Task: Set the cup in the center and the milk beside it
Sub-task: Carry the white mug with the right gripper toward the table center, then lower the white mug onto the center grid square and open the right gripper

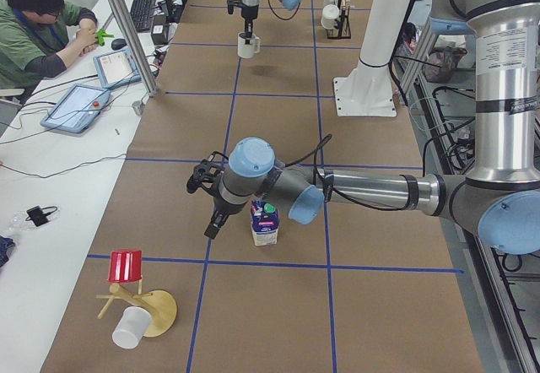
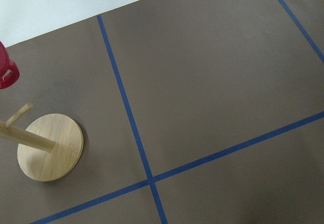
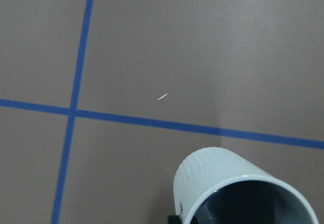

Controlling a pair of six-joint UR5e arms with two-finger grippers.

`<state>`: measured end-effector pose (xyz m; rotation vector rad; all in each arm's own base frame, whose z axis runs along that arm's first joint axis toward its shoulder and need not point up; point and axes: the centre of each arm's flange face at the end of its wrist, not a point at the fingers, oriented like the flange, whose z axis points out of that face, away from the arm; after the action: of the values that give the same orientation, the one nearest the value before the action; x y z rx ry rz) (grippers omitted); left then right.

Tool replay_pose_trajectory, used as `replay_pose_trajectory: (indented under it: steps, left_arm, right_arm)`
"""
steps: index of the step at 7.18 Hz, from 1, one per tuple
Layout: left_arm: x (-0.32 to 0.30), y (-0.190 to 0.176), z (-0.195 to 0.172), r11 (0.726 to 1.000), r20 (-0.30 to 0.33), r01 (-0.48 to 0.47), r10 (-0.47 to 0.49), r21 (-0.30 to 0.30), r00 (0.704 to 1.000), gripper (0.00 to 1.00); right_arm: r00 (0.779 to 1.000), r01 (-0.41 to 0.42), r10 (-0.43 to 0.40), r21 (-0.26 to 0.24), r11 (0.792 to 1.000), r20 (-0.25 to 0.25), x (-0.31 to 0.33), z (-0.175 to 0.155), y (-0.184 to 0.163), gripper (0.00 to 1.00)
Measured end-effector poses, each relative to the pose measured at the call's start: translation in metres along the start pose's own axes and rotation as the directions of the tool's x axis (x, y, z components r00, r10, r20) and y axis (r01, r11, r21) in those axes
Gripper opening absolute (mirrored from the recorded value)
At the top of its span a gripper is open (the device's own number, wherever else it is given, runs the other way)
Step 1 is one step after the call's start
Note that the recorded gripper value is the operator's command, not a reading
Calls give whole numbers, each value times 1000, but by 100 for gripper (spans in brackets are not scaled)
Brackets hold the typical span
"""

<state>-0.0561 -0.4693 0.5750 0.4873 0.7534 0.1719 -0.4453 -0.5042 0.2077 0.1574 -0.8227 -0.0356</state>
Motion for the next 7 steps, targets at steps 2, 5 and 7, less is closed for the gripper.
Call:
replay_pose_trajectory:
  steps: [2, 5, 7]
  left_arm:
    - [-1, 3, 1, 1000, 0, 4, -4, -3, 1000, 99]
    - [-2, 5, 2, 1000, 0, 7, -7, -7, 1000, 99]
    - [-3, 6, 3, 1000, 0, 8, -8, -9, 1000, 99]
  right_arm:
    - [991, -115, 109, -73, 991, -78, -105, 17, 41, 0]
    - [979, -150, 134, -96, 984, -155, -183, 51, 68, 0]
    - [982, -138, 124, -90, 986, -143, -195, 55, 73, 0]
